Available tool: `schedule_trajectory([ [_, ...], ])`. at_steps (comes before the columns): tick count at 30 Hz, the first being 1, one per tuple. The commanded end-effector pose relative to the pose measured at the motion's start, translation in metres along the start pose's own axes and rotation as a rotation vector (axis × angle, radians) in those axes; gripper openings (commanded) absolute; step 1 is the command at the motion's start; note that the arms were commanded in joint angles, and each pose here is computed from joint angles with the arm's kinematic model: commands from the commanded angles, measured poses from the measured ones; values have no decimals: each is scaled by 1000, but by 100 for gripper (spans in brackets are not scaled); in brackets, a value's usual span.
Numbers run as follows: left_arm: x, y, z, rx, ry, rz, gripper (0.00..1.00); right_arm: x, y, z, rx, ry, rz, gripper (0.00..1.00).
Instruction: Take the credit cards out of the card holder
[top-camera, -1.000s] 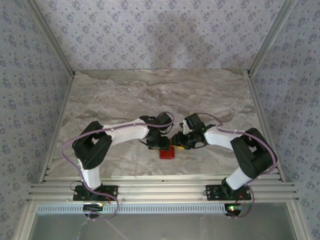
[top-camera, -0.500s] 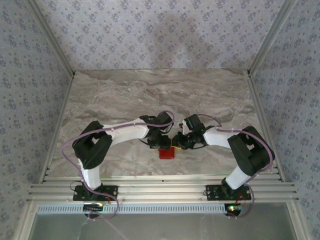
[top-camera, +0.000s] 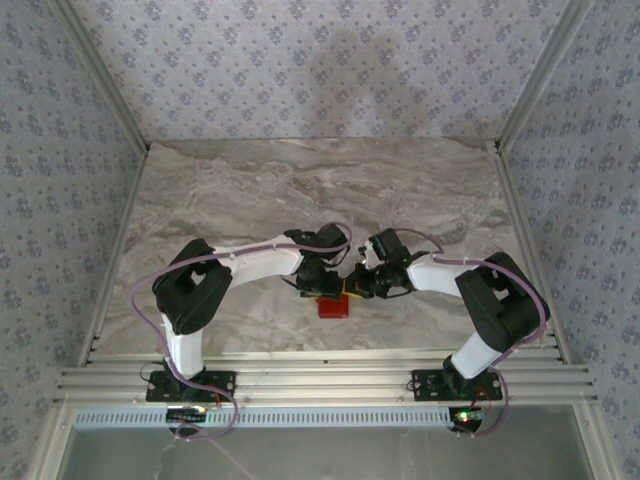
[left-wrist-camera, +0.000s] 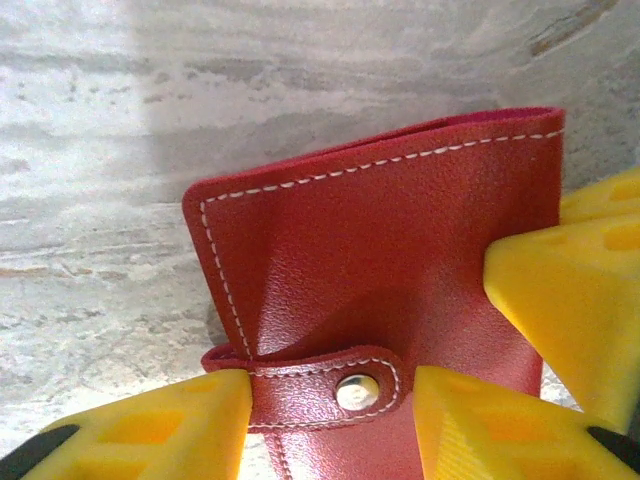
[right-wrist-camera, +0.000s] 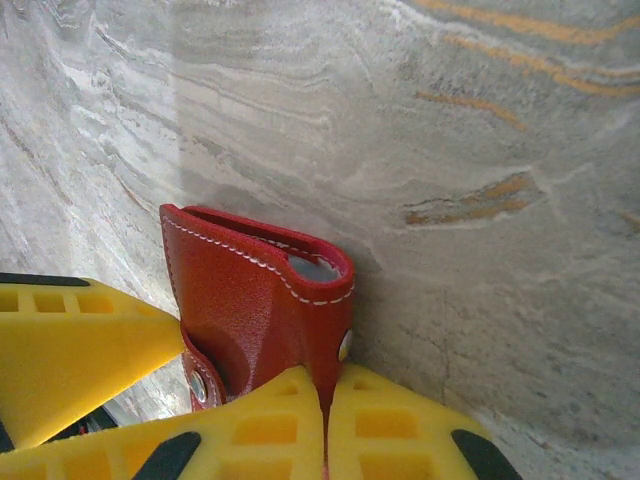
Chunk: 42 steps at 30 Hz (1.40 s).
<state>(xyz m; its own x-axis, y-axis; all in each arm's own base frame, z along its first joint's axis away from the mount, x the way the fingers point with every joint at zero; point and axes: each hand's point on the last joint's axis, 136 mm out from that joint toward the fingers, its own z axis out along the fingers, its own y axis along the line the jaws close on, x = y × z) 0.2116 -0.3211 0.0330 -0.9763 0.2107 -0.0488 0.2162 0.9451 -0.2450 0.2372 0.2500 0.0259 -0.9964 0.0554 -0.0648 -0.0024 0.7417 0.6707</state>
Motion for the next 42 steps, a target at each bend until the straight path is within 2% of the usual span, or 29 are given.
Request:
schedule_trajectory([
  [1, -2, 10, 9, -73, 4, 19, 43, 12, -6, 4, 26, 44, 16, 3],
  [6, -3, 13, 6, -90, -8, 28, 33, 12, -7, 3, 40, 45, 11, 2],
  [19, -7, 23, -19, -97, -68, 4, 20, 16, -16, 0, 72, 59, 13, 2],
  [34, -2, 49, -38, -50, -92, -67, 13, 16, -20, -3, 87, 62, 14, 0],
  [42, 2, 67, -39, -57, -93, -106, 13, 15, -19, -5, 92, 56, 10, 0],
])
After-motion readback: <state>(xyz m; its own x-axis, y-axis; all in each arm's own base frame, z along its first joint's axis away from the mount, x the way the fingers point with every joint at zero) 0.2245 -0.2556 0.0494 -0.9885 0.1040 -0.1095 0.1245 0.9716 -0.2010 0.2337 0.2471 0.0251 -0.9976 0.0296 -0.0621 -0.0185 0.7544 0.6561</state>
